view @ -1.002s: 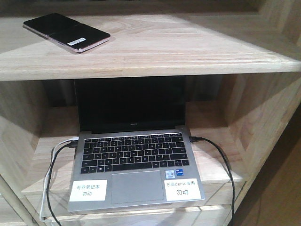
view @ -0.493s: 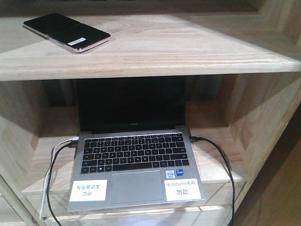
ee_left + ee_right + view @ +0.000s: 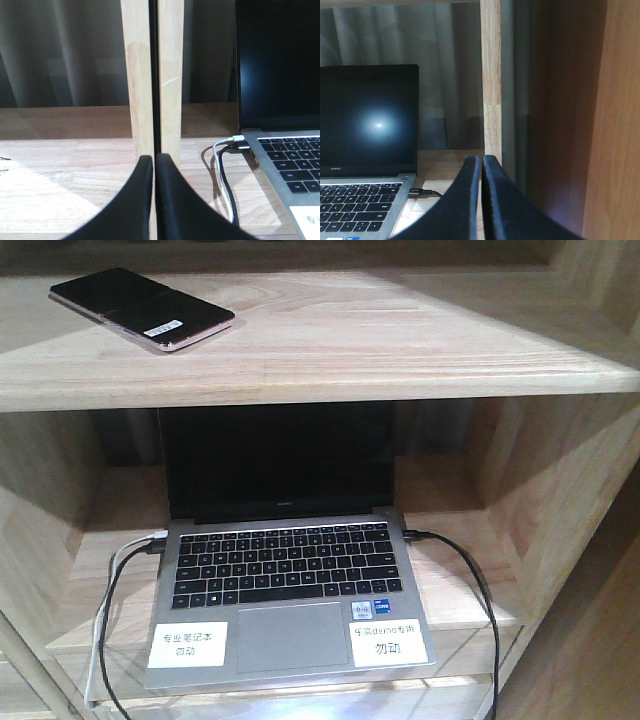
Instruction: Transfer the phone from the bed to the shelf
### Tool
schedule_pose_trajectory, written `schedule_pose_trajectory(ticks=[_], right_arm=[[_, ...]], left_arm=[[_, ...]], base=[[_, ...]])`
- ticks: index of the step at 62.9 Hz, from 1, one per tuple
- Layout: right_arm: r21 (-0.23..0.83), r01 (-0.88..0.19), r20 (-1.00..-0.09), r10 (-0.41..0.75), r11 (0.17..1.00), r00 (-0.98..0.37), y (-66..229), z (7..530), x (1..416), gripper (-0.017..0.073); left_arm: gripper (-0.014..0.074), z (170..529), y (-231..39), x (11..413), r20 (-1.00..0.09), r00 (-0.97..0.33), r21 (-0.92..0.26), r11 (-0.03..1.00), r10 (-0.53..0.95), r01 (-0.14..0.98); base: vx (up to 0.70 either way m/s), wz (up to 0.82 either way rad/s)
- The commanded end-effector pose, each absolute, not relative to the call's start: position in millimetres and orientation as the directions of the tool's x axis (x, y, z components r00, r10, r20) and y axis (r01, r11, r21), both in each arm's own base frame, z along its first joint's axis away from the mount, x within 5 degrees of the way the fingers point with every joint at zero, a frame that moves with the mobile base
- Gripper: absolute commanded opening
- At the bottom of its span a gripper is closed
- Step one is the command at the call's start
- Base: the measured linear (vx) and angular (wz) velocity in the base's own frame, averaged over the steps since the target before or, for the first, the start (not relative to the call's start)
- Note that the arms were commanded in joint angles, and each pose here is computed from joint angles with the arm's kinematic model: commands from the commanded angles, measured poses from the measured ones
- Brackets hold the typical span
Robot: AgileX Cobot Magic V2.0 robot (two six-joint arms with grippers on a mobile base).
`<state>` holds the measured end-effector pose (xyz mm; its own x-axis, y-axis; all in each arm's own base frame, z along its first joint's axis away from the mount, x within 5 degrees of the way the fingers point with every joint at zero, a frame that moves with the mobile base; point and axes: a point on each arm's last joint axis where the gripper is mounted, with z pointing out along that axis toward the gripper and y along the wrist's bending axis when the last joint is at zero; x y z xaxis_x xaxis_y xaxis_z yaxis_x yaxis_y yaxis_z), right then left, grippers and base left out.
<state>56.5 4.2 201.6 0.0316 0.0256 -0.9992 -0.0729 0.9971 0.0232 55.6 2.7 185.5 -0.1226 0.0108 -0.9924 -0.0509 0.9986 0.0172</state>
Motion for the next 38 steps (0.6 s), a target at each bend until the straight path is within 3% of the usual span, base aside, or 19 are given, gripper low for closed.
schedule_pose_trajectory(ticks=[1,38], right_arm=[[0.004,-0.071,-0.994,0.011,0.997,0.106,3.9,204.8,55.7,-0.0005],[0.004,-0.071,-0.994,0.011,0.997,0.106,3.9,204.8,55.7,-0.0005]], left_arm=[[0.0001,189.8,2.9,55.8,-0.999,-0.052,0.008,0.998,0.006,-0.055],[0.0001,189.8,2.9,55.8,-0.999,-0.052,0.008,0.998,0.006,-0.055]], base=[[0.00,0.00],[0.00,0.00]])
